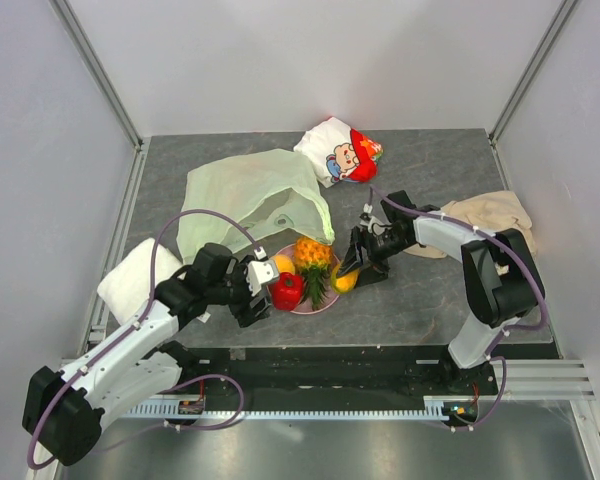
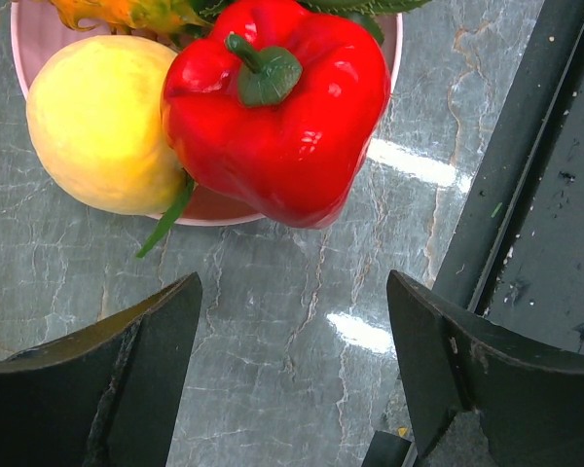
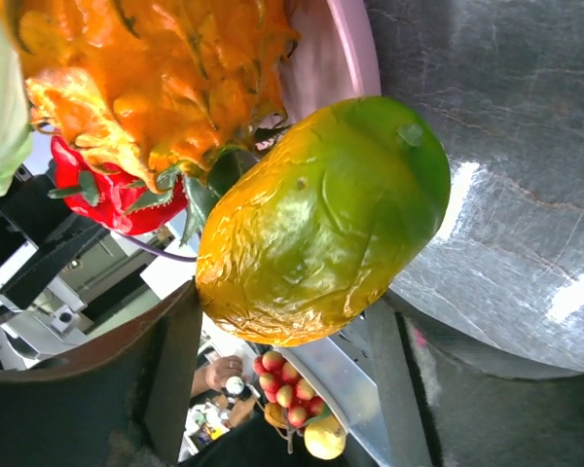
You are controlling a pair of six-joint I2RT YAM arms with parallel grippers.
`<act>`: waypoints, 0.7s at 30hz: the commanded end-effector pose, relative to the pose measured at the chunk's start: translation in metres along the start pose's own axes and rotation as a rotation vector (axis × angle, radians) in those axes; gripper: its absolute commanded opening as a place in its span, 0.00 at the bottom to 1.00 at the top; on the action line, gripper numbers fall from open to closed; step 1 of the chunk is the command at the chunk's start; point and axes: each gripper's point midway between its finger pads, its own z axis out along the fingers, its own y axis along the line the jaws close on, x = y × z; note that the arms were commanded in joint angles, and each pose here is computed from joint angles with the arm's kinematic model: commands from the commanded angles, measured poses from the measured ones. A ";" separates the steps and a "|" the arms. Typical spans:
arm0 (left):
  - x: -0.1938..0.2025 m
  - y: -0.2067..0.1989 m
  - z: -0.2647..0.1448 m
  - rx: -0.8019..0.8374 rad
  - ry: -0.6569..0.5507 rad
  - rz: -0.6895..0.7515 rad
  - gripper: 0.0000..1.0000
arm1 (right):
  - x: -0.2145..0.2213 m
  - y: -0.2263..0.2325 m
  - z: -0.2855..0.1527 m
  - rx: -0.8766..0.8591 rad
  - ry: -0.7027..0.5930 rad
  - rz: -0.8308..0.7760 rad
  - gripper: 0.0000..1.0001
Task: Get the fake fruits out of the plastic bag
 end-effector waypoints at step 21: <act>-0.006 0.006 0.003 -0.019 -0.016 0.000 0.84 | 0.009 0.016 0.007 0.029 0.045 -0.169 0.54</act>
